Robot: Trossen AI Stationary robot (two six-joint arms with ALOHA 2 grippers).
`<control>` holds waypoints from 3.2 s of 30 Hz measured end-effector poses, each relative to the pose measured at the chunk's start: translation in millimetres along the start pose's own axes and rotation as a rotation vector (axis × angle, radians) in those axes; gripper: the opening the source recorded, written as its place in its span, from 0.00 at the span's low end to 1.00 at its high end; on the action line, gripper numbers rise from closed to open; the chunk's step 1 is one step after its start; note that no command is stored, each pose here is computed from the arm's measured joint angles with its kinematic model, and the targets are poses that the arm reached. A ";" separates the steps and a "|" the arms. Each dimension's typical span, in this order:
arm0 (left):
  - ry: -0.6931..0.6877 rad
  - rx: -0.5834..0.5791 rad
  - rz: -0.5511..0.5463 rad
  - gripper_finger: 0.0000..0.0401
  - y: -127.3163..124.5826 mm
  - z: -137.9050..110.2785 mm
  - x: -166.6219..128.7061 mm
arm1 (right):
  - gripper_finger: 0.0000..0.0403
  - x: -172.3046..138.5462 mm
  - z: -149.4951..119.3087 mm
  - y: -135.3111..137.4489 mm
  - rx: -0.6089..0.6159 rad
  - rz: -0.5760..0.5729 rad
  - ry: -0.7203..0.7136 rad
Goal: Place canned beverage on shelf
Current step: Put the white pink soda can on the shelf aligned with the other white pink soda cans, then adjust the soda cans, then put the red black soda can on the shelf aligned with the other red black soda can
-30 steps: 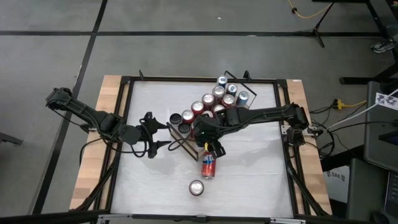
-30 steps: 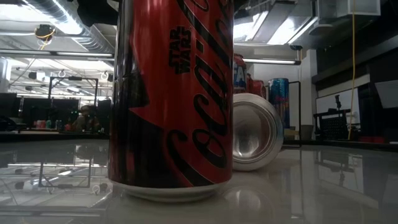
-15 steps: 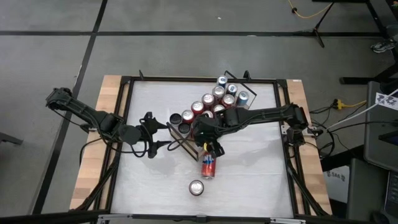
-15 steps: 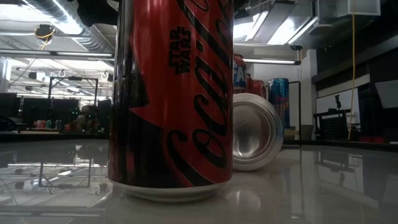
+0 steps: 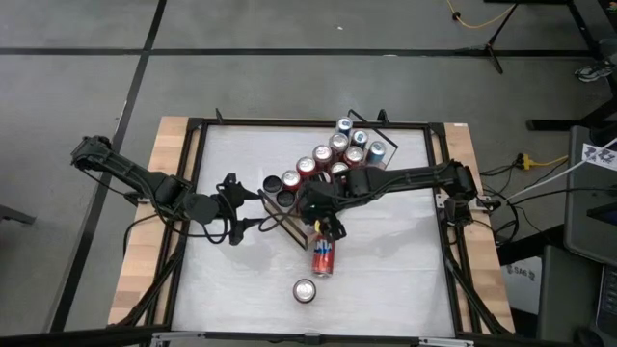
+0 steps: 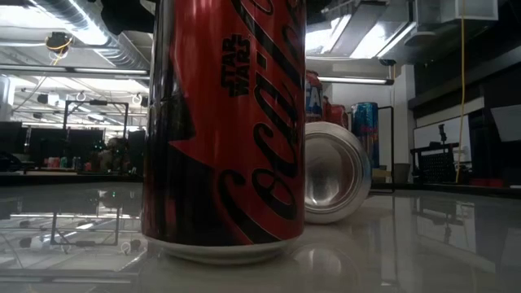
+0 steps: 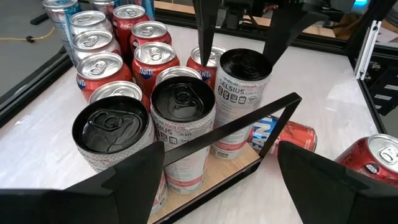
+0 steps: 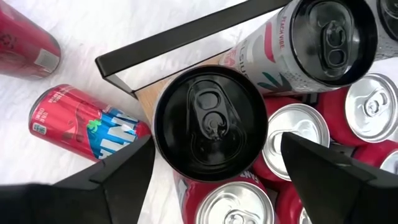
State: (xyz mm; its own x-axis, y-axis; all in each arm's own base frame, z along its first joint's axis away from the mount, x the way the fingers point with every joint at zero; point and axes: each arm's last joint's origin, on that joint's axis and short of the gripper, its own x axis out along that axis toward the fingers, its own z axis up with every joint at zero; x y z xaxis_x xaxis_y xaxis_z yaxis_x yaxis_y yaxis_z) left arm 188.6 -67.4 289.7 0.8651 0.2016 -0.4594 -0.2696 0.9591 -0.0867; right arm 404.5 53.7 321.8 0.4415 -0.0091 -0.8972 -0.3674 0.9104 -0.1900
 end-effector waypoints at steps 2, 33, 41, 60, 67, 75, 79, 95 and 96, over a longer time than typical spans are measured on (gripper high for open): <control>0.000 0.000 0.000 0.76 0.0 0.0 0.0 | 0.83 -1.8 -0.4 0.2 0.000 0.000 -0.001; 0.000 0.000 0.000 0.76 0.0 0.0 0.0 | 0.83 -49.4 -93.6 25.5 0.254 -0.017 0.006; 0.000 -0.001 0.000 0.76 0.0 0.0 0.0 | 0.83 -4.4 -110.0 35.7 0.254 0.039 -0.007; -0.114 -0.167 -0.059 0.76 -6.9 12.6 1.3 | 0.83 10.3 -106.8 36.1 0.259 0.041 -0.127; -0.124 -0.245 -0.116 0.76 -30.4 8.7 23.0 | 0.83 10.4 -107.4 36.4 0.258 0.042 -0.120; -0.221 -0.218 -0.246 0.76 -73.7 0.8 43.2 | 0.83 10.7 -110.6 37.4 0.256 0.048 -0.085; -0.220 -0.205 -0.273 0.76 -88.5 -9.2 51.2 | 0.83 10.7 -111.4 37.7 0.261 0.050 -0.076; -0.093 -0.177 -0.324 0.76 -116.6 -43.7 48.5 | 0.83 -9.0 -105.1 41.2 0.459 0.285 -0.032; -0.090 -0.172 -0.329 0.76 -117.8 -44.8 47.1 | 0.83 -9.2 -104.4 41.9 0.463 0.318 -0.039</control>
State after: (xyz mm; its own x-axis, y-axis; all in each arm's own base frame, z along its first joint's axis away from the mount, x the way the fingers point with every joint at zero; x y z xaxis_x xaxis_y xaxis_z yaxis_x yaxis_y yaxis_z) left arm 242.1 -179.8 238.7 0.9488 -0.0877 -0.3036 -0.0316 0.9296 -0.3672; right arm 299.7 48.7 280.5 0.4011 0.3024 -0.8647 -0.0932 0.9525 0.2899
